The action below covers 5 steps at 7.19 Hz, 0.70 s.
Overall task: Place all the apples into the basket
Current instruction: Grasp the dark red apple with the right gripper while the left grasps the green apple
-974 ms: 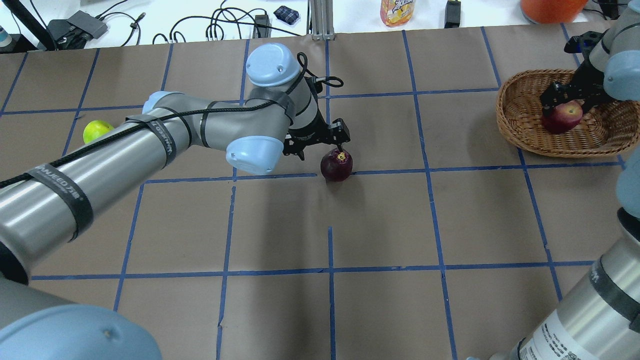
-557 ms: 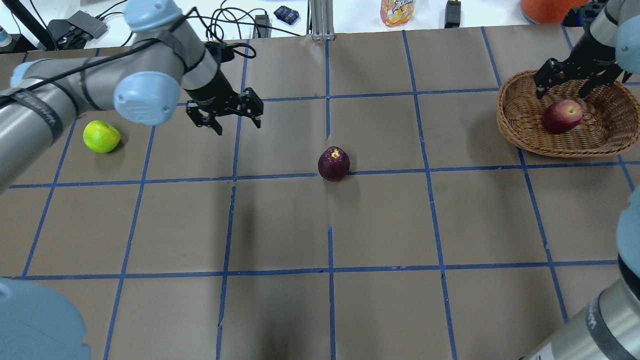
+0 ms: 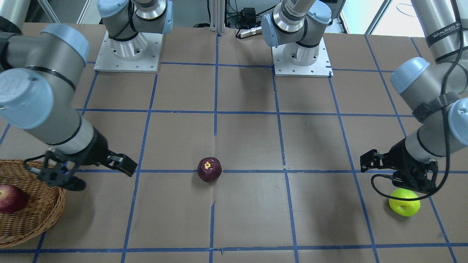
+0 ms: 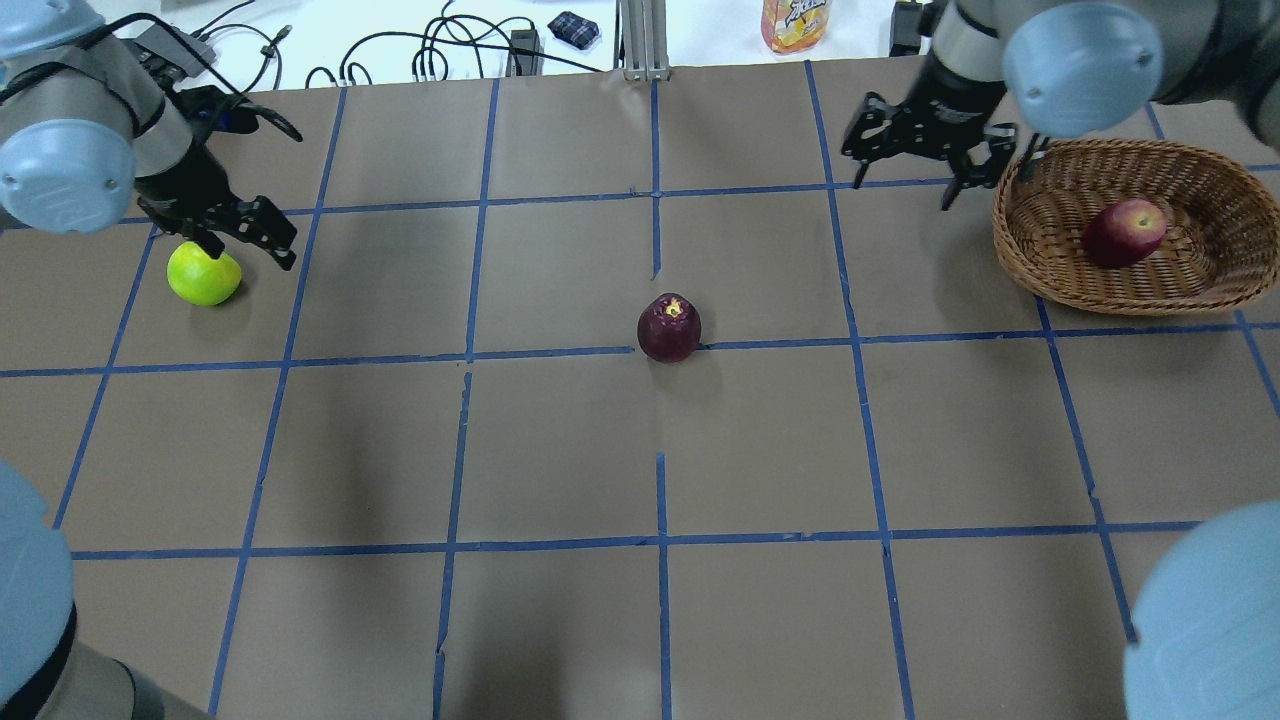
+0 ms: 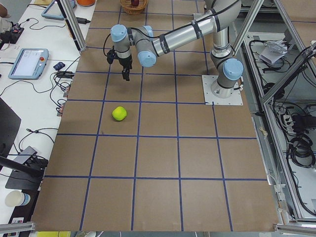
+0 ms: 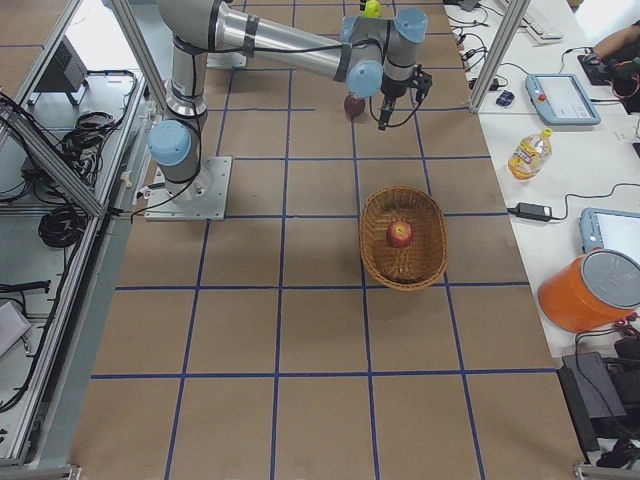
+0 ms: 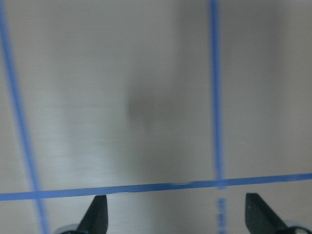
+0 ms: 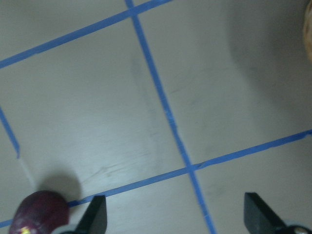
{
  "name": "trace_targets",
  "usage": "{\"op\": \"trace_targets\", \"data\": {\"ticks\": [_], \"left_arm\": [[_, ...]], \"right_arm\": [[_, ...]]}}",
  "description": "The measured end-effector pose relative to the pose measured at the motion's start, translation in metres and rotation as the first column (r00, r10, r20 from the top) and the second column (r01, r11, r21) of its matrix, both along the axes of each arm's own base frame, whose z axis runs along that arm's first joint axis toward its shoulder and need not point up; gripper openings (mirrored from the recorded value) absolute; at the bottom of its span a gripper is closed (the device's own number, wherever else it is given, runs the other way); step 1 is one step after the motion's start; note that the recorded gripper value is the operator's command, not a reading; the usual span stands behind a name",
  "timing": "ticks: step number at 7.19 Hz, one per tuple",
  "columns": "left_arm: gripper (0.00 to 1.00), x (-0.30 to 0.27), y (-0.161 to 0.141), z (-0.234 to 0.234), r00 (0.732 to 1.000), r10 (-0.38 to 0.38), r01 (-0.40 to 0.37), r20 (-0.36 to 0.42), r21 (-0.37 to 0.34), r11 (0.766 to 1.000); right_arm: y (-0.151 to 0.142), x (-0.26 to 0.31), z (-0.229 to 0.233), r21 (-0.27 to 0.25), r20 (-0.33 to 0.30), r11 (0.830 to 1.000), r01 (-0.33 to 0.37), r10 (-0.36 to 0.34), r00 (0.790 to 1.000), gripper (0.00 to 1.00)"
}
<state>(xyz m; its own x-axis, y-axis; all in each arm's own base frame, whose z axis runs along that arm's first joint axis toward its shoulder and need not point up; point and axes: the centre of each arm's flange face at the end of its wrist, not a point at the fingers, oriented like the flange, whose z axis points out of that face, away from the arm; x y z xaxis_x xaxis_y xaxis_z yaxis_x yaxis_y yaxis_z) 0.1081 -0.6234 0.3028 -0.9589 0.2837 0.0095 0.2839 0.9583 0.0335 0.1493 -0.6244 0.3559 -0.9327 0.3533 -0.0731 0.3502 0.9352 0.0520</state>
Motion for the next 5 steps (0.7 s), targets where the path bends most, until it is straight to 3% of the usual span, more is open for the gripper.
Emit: {"op": "trace_targets", "data": {"ticks": [3, 5], "left_arm": [[1.0, 0.086, -0.01, -0.038, 0.98, -0.195, 0.197, 0.039, -0.059, 0.979], [1.0, 0.115, -0.025, -0.06, 0.97, -0.241, 0.243, 0.036, -0.066, 0.968]], "right_arm": [[0.021, 0.147, -0.054, 0.012, 0.008, 0.985, 0.17, -0.17, 0.985, 1.0], [0.035, 0.199, -0.089, 0.023, -0.001, 0.974, 0.223, -0.223, 0.975, 1.0]]}}
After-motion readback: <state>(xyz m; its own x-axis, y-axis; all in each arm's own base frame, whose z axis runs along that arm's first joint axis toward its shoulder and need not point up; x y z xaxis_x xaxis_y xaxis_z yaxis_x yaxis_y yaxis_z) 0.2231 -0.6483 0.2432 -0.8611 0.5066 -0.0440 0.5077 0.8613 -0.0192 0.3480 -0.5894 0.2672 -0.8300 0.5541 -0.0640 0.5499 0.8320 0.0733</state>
